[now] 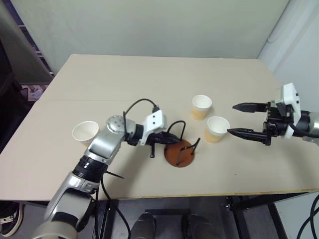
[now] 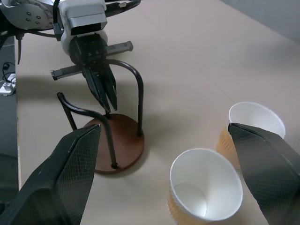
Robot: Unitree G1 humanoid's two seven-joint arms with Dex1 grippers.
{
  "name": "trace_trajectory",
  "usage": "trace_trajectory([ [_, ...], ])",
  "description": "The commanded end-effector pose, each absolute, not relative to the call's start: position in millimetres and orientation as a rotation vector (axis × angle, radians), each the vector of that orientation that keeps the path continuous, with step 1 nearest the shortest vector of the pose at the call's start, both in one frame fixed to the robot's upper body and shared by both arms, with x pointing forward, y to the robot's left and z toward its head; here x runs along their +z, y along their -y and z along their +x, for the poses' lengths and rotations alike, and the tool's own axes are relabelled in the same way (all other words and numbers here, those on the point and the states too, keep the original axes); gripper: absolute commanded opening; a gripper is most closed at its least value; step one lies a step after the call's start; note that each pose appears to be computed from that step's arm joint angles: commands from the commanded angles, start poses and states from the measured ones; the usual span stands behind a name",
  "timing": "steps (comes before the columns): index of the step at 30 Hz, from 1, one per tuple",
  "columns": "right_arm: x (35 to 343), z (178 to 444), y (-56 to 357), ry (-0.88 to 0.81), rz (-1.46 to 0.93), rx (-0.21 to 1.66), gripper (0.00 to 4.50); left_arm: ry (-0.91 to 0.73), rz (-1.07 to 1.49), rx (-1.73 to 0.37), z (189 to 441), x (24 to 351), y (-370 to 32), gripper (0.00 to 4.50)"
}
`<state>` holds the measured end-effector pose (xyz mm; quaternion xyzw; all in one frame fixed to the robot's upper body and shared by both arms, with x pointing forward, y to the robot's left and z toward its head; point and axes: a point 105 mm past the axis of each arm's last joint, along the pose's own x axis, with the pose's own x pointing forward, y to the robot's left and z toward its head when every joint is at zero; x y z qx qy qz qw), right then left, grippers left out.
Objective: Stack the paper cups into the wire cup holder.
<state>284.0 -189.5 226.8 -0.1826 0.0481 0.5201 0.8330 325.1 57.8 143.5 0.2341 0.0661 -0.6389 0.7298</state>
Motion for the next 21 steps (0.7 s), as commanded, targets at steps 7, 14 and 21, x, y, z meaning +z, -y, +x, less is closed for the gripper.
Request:
trace_trajectory([
  [7, 213, 292, 182, -0.159, -0.498, 1.087, 4.50, -0.181, 0.546, -1.371, 326, 130, -55, 1.87],
  [14, 201, 303, 175, -0.199, -0.553, 1.093, 4.50, -0.176, 0.579, -1.296, 331, 129, -66, 3.76],
  [21, 184, 325, 168, -0.249, -0.667, 1.082, 4.50, -0.165, 0.499, -1.223, 322, 133, -81, 3.76],
])
